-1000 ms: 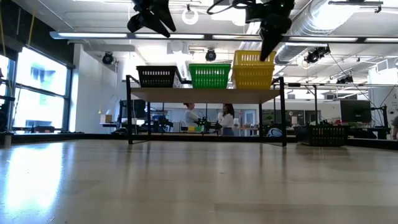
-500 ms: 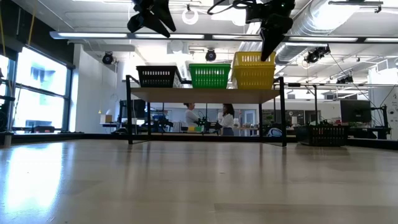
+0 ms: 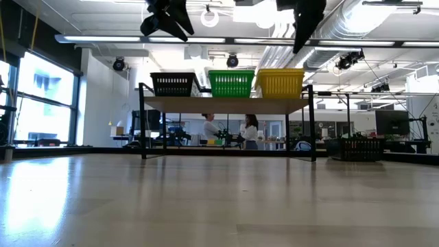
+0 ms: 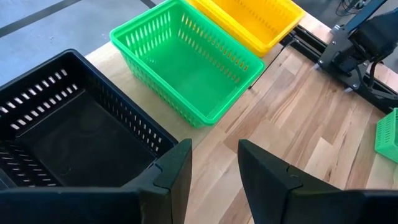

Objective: Stack baskets on shelf by color
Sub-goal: Stack the green bin on top of the other green bins on the shelf

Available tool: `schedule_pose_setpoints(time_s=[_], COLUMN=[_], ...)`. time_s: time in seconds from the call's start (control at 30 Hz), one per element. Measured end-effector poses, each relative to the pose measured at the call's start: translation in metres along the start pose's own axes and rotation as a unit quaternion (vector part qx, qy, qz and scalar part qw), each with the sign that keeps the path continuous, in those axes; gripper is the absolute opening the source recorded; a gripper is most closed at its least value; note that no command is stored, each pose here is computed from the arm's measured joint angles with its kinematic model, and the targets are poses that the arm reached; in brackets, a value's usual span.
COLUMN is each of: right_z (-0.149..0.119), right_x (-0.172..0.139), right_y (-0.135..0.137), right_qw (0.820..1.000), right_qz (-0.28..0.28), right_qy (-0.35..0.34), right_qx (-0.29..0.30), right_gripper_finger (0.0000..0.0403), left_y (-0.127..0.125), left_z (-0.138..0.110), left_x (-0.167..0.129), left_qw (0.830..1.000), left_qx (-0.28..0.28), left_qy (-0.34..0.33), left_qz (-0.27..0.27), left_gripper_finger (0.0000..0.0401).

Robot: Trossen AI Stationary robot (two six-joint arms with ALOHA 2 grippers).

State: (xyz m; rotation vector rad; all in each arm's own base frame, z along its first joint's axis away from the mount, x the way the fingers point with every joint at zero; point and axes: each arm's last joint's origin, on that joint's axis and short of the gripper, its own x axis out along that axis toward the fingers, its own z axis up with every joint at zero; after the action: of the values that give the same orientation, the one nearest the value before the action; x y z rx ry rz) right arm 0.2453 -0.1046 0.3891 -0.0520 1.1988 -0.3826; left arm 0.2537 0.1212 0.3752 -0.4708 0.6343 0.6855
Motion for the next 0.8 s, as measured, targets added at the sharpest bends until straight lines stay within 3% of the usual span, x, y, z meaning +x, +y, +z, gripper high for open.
schedule_pose_setpoints(time_s=[0.17,0.43,0.8], right_z=[-0.003,-0.006,-0.046], right_x=[-0.011,-0.029,-0.028], right_y=[0.021,0.078,0.174], right_qw=[0.999,0.996,0.990], right_qz=[0.047,0.070,0.086], right_qy=[0.015,0.015,0.074], right_qx=[0.018,0.047,0.081], right_gripper_finger=[0.0124,0.0124,0.0122], left_y=[0.000,-0.008,-0.032], left_z=[-0.002,-0.013,-0.026], left_x=[0.000,-0.002,-0.012], left_qw=[1.000,0.996,0.989], left_qx=[0.012,0.048,0.097], left_qy=[0.018,0.060,0.076], left_qz=[-0.015,-0.038,-0.085], left_gripper_finger=[0.0120,0.0120,0.0120])
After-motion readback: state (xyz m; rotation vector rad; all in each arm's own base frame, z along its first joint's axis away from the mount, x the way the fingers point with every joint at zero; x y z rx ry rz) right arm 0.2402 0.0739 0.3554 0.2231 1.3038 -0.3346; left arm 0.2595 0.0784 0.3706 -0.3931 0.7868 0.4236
